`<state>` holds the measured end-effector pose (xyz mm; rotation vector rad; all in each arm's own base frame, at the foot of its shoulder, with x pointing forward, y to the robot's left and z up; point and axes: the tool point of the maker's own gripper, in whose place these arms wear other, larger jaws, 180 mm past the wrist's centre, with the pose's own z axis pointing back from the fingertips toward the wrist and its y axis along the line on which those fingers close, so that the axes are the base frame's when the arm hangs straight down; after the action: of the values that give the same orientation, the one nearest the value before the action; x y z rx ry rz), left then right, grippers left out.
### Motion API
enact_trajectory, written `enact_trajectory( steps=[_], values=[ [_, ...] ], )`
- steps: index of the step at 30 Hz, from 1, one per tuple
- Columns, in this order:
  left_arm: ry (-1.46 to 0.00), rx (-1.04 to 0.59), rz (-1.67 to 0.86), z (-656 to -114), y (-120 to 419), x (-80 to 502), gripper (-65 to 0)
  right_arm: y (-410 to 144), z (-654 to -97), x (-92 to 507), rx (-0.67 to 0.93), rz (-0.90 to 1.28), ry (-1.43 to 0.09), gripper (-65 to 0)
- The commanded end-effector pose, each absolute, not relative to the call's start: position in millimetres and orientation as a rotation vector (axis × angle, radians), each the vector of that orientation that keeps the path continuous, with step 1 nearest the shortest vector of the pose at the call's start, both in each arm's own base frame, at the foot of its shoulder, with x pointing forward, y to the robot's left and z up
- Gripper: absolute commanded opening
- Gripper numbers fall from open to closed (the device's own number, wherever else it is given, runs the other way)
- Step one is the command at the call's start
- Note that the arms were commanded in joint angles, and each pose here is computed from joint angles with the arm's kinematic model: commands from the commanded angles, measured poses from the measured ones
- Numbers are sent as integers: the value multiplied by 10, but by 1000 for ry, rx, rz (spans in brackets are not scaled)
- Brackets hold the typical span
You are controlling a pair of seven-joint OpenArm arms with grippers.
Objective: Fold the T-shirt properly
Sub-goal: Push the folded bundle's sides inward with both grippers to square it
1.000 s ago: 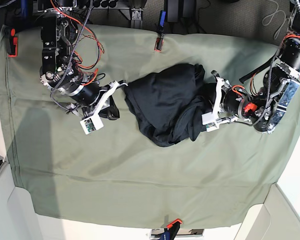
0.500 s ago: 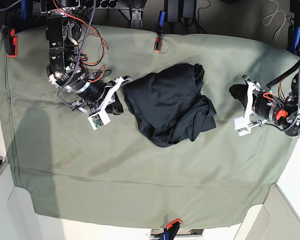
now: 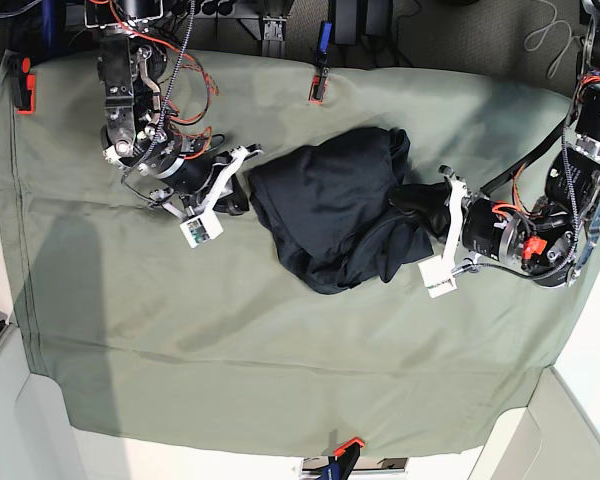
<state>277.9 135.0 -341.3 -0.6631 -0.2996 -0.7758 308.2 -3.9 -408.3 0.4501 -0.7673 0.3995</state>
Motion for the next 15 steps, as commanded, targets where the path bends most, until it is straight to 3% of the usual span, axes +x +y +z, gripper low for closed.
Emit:
enact_trajectory(
  steps=[1,5,9,15],
  values=[
    [-346,-667,-786,-3276,1347,2879,-650,160,-3917,3126,510,419,-818,-650],
    [-384,-656,-792,-3284,1266,2959,-650,525,-3877,2991,566,497,-799,-650],
    [-452,-539,-798,-3354,1373,3138,-650,791,-3857,2849,603,576,-781,-650],
    [-534,-394,-806,-3428,1563,3364,-650,838,-3831,2786,593,616,-755,-650]
  ],
)
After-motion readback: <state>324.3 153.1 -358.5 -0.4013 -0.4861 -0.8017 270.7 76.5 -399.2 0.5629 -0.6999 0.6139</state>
